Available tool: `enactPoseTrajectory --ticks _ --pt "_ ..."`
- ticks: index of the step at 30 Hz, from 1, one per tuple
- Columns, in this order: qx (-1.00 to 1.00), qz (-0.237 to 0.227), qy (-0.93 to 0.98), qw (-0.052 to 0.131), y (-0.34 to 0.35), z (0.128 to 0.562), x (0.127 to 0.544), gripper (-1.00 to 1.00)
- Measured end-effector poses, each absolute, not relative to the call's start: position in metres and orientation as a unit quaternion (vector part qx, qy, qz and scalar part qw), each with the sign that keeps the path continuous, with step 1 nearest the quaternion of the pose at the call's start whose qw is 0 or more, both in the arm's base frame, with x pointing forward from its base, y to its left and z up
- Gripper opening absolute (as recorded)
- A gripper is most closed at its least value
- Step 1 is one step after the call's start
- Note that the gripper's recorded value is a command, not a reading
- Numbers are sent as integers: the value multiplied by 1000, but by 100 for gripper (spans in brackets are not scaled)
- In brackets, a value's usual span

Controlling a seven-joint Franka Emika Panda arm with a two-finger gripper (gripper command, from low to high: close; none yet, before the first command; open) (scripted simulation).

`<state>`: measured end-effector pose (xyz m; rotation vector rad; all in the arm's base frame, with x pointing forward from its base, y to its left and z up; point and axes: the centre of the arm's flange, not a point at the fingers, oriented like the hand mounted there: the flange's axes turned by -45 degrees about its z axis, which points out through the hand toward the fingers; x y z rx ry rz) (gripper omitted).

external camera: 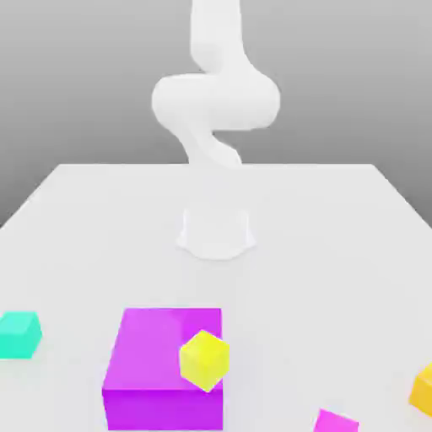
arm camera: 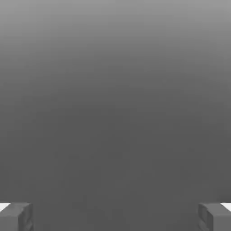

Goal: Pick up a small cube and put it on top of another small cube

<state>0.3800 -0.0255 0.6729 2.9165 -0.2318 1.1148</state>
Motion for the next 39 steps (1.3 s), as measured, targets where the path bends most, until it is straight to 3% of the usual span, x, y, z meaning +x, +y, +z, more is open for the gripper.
enactPoseTrajectory --ticks 6,12,16,20,25,30,31,39 --pt "931 272 -241 19 -106 569 435 0" --pt "897 189 -400 24 -195 456 445 0" --pt "855 133 -500 22 -249 378 429 0" --pt "791 77 -607 17 -305 301 387 0" --pt "717 11 -697 2 -329 210 342 0" --pt "703 0 -711 0 -332 144 333 0" --pt "703 0 -712 0 -332 137 333 -100" --pt "702 1 -712 0 -333 147 333 -100"
